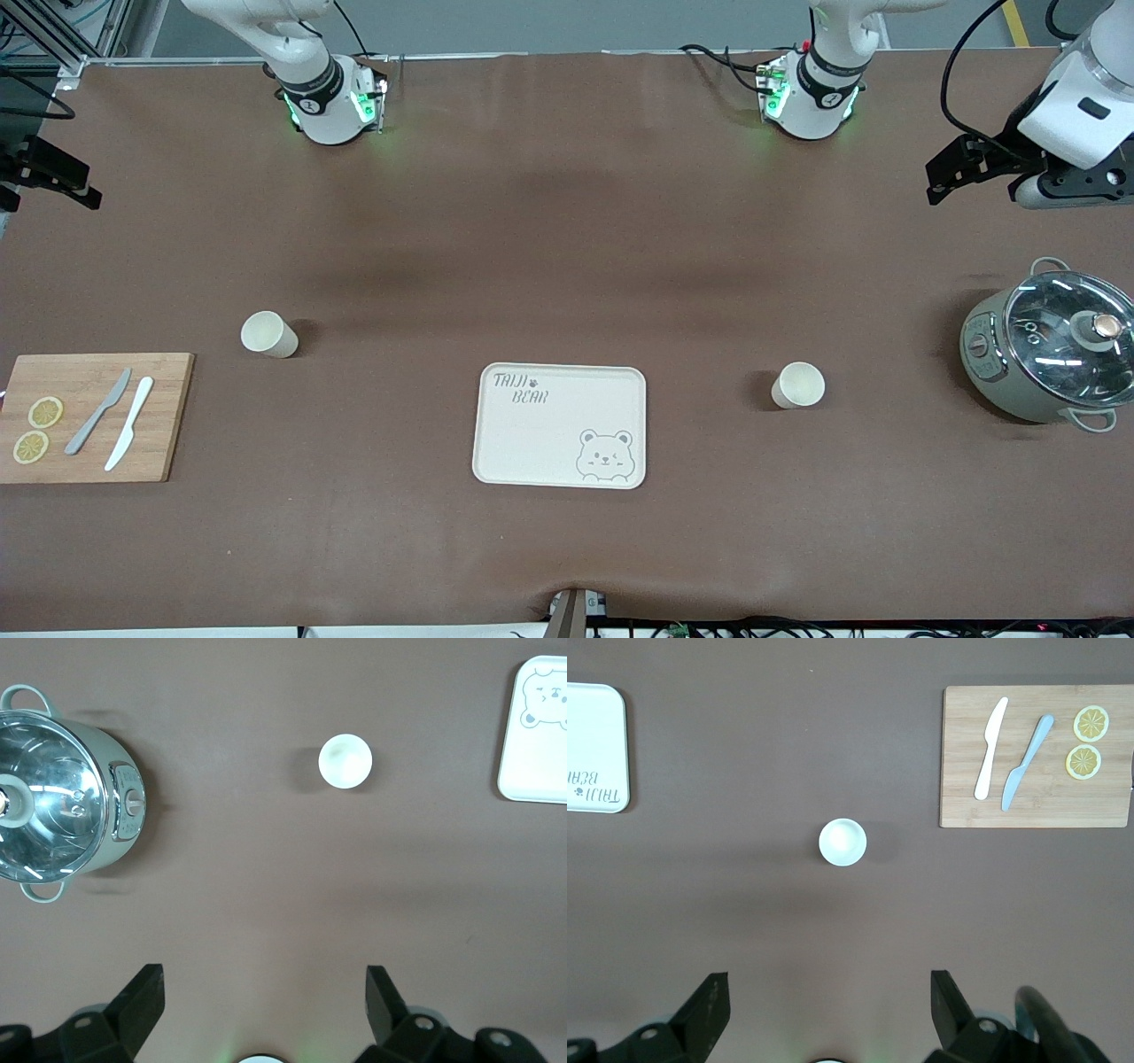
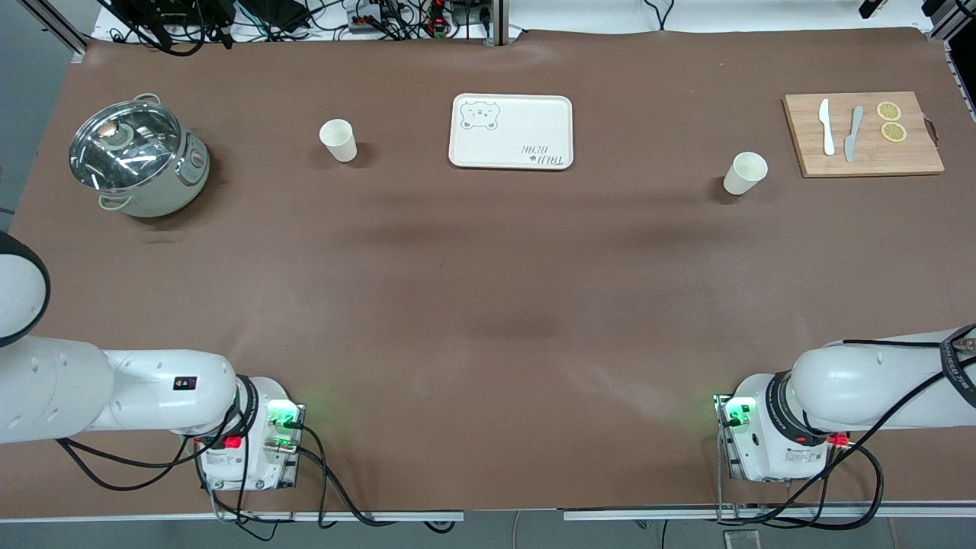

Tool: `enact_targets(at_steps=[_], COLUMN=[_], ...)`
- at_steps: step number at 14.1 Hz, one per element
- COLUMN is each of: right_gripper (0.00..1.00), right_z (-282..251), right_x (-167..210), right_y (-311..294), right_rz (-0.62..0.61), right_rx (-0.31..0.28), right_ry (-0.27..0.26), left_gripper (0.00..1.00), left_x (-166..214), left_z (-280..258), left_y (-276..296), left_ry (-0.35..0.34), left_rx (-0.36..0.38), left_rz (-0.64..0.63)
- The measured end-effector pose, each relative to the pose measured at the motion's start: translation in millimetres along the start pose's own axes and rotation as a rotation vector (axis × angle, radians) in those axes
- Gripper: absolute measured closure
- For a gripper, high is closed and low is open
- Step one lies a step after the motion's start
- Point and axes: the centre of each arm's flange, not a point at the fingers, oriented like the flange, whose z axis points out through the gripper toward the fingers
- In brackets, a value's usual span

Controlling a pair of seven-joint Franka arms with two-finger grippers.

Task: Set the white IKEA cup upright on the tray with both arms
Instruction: 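Reach the left gripper down to the white paper cup beside the pot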

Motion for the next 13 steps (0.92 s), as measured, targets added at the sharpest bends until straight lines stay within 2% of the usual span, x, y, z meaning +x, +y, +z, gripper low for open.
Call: enact_targets(at_steps=[5, 13], right_gripper=[0.00, 0.00], right_z=[0, 0], right_x=[0, 0], right_y=[0, 0], right_rz=[0.000, 0.000], right_rx=[0.000, 0.000], right_ry=[0.000, 0.000], left_gripper=[0.00, 0.00], left_x=[6, 46], left_z=[-4, 18], left_y=[-7, -28], left_ry=[0.005, -0.005], left_rx=[-0.004, -0.016], left_rz=[-0.013, -0.054])
